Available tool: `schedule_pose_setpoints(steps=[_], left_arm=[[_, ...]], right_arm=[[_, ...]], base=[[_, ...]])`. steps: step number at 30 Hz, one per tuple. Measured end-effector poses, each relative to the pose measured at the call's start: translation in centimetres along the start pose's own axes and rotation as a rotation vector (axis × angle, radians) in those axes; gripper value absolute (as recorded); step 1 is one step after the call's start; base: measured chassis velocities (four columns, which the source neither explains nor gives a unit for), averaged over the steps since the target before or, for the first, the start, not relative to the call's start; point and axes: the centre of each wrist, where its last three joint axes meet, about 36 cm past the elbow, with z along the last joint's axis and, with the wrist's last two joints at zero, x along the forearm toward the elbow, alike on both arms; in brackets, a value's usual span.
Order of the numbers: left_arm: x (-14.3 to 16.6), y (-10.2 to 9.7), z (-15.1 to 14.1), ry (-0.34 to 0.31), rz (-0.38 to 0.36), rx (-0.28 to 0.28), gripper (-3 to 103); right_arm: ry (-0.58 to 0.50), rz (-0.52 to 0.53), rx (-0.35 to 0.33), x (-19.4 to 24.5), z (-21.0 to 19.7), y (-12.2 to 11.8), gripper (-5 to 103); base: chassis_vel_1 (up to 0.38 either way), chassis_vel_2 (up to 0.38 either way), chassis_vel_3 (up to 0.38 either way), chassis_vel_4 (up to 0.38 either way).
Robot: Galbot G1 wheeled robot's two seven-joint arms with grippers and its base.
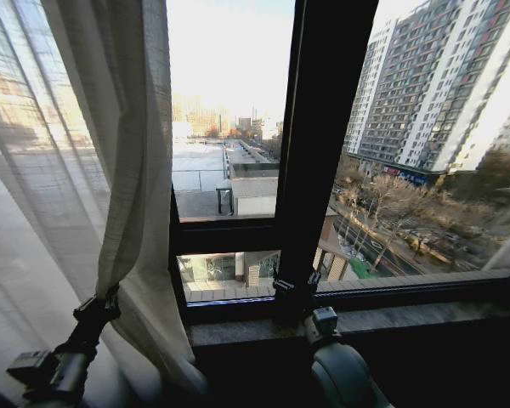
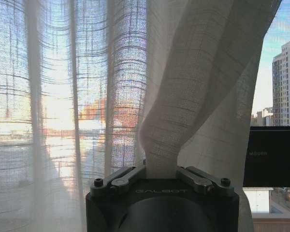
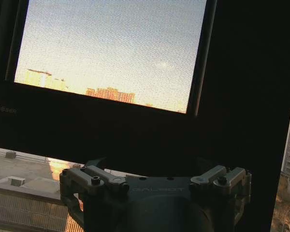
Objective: Open the curtains by pulling them apart, changing their state from closed to fully open.
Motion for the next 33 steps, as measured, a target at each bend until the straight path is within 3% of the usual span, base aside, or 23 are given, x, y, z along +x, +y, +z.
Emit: schedule_pose_setpoints(steps=[33], left_arm=[[0.49, -0.5, -0.64, -0.017, 0.003, -0.012, 0]], right_arm=[[-0.009, -0.005, -0.002, 0.45, -0.25, 0.21, 100]], base=[[0.356, 0.355, -0.359, -0.355]])
